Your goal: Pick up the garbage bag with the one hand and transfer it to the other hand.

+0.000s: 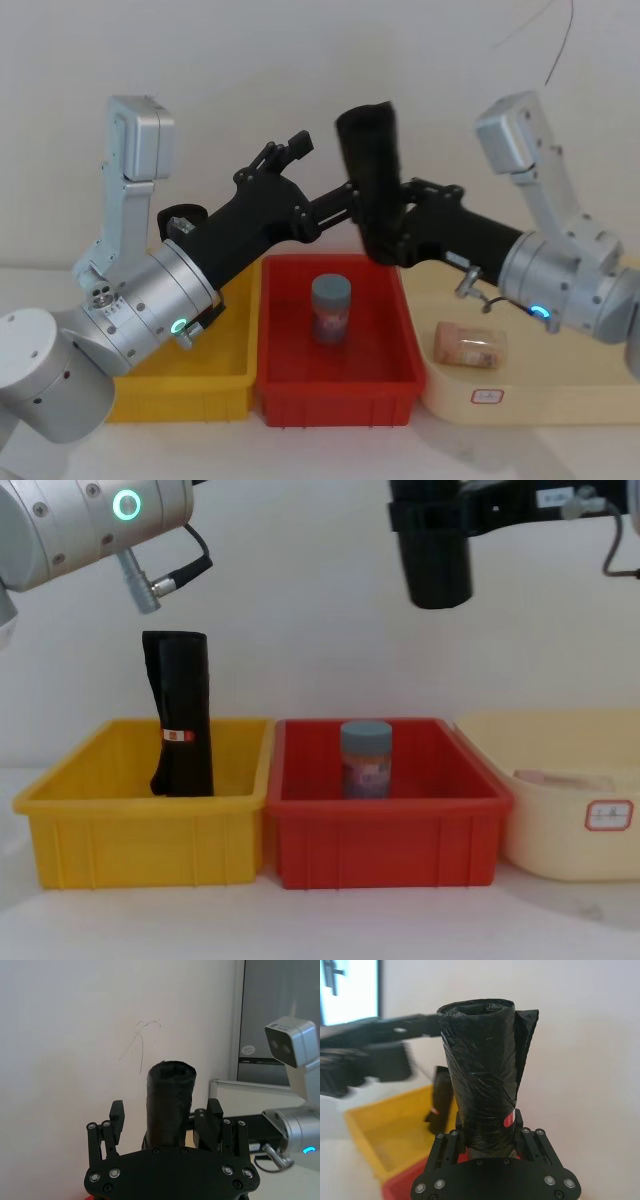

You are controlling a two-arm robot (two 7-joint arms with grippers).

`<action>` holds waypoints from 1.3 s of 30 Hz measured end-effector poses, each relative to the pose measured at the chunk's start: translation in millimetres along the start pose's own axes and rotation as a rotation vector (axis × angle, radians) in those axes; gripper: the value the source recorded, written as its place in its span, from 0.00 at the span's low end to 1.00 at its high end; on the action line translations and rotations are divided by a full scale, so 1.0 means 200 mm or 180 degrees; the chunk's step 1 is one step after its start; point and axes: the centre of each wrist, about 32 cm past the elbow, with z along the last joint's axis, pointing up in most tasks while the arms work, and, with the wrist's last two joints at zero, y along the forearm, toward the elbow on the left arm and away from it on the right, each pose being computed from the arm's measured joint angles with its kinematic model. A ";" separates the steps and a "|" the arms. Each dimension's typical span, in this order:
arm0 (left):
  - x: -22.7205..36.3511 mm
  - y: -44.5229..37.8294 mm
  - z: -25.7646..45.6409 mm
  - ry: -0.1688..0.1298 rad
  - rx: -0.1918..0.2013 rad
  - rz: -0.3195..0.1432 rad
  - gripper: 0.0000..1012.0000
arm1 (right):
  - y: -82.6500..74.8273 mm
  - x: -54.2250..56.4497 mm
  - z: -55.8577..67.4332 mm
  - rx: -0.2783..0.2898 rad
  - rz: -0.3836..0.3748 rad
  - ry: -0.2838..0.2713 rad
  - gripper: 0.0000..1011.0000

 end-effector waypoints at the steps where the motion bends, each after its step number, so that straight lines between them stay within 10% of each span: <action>1: 0.000 0.000 0.000 0.0000 0.0000 0.0000 0.99 | -0.01 0.01 0.00 -0.0008 -0.0035 -0.0005 0.50; 23: 0.000 0.000 0.000 0.0001 -0.0001 0.0000 0.99 | -0.14 0.35 -0.07 -0.0387 -0.0993 0.0003 0.50; 39: 0.000 0.000 0.000 0.0000 0.0000 0.0000 0.99 | -0.20 0.62 -0.25 -0.0894 -0.1556 0.0259 0.50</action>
